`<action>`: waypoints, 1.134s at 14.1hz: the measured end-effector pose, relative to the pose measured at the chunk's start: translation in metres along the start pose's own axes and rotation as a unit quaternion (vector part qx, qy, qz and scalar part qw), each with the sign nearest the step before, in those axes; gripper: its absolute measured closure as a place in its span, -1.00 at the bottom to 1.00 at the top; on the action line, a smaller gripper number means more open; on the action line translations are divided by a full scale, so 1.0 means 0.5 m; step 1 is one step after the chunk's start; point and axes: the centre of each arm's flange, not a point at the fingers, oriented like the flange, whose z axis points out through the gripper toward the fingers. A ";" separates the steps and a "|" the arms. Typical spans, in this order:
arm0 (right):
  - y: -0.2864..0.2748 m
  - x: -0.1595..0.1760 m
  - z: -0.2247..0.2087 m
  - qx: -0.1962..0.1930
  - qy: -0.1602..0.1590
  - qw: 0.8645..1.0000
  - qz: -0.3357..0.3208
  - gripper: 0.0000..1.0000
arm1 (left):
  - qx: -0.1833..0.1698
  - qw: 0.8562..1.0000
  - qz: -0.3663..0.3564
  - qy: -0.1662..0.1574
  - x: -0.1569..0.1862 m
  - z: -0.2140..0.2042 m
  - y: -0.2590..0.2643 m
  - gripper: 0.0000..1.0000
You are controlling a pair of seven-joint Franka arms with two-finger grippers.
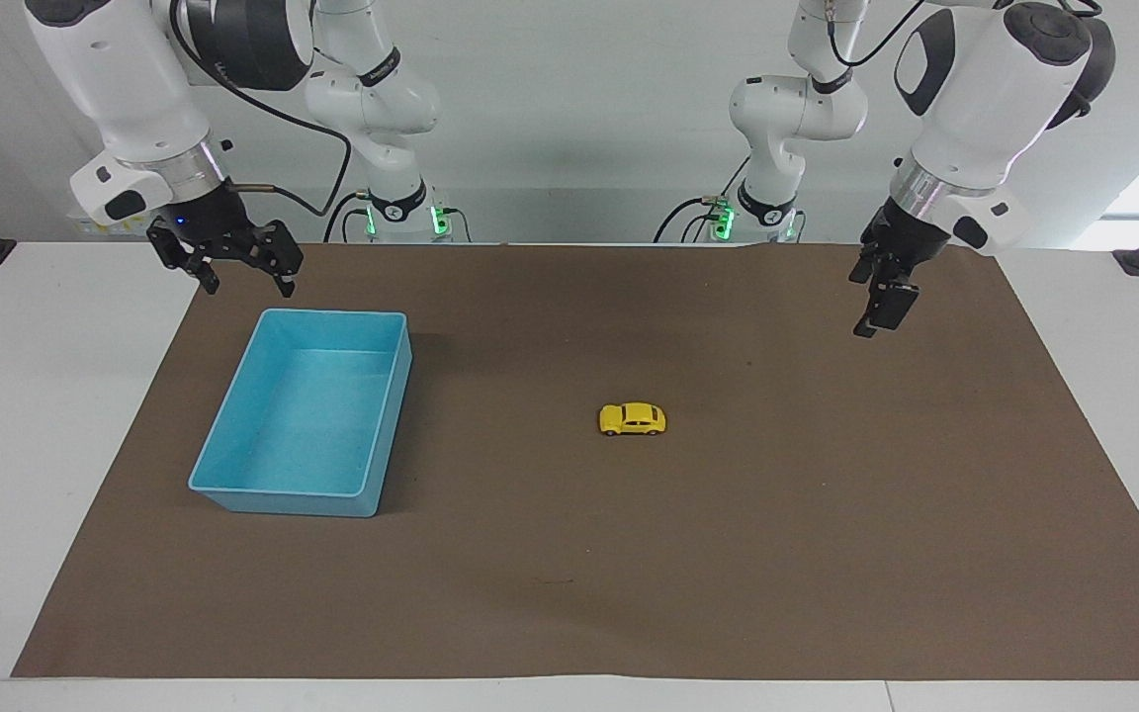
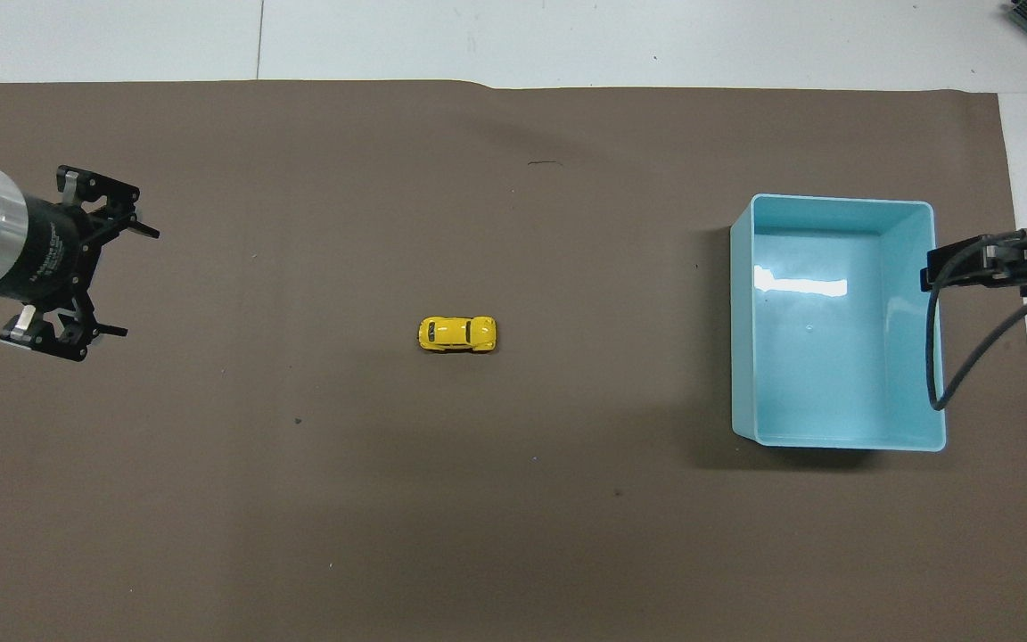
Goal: Wind up and store yellow beetle car
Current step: 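Move the left gripper over the yellow beetle car and lower it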
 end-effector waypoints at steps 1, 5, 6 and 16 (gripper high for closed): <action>0.000 0.000 0.000 0.000 0.000 1.000 0.000 -1.00 | -0.005 1.000 -0.013 0.000 -0.019 0.006 0.007 -1.00; 0.000 0.000 0.000 0.000 0.000 1.000 0.000 -1.00 | -0.010 0.998 -0.063 -0.003 -0.088 0.037 0.027 -1.00; 0.000 0.000 0.000 0.000 0.000 1.000 0.000 -1.00 | -0.012 0.997 -0.081 -0.003 -0.100 0.042 0.031 -1.00; 0.000 0.000 0.000 0.000 0.000 1.000 0.000 -1.00 | 0.003 0.985 -0.175 -0.003 -0.250 0.189 0.077 -1.00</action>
